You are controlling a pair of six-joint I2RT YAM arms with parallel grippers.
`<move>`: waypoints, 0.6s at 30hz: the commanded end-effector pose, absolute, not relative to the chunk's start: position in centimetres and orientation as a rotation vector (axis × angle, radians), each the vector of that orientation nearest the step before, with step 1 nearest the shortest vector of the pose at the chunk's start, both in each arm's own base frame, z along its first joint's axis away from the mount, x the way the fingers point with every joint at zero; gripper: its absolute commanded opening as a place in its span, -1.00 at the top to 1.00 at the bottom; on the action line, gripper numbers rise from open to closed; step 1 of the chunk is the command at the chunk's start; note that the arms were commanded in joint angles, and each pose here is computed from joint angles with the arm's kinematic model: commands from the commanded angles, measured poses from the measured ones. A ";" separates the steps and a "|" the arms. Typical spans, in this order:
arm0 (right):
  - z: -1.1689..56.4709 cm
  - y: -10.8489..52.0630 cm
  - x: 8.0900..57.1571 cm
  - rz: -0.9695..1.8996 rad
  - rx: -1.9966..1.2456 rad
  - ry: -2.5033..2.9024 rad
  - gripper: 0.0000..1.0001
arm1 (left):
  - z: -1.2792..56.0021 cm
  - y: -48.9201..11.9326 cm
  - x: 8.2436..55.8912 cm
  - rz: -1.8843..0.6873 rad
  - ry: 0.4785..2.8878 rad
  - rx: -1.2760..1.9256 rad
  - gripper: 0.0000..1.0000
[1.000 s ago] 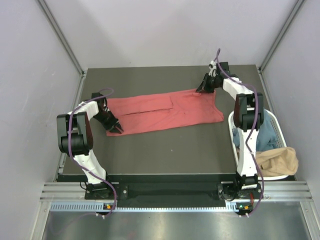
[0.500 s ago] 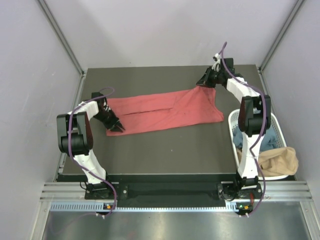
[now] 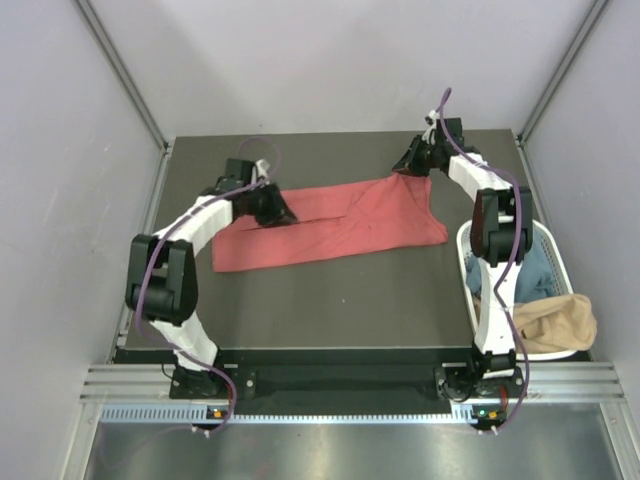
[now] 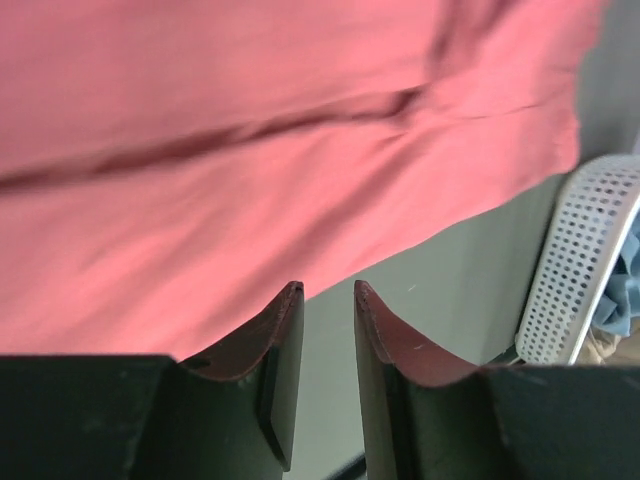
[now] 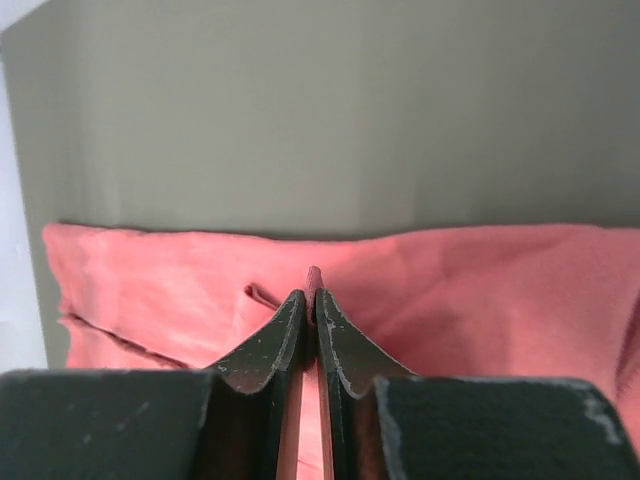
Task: Fold and stack the t-shirts
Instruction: Fold the tshirt
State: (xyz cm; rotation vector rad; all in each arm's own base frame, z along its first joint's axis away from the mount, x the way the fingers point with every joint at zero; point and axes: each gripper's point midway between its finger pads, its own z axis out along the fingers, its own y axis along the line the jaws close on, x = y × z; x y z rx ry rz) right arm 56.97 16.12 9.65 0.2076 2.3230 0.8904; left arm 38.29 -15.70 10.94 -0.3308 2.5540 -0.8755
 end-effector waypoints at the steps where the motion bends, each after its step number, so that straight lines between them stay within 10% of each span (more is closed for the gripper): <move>1: 12.4 15.1 57.3 0.820 0.173 2.289 0.81 | 13.7 -20.4 43.9 -0.932 2.342 -0.195 0.36; 18: 11.3 14.2 54.2 0.762 0.111 2.331 0.78 | 9.4 -33.7 56.8 -1.041 2.142 -0.245 0.38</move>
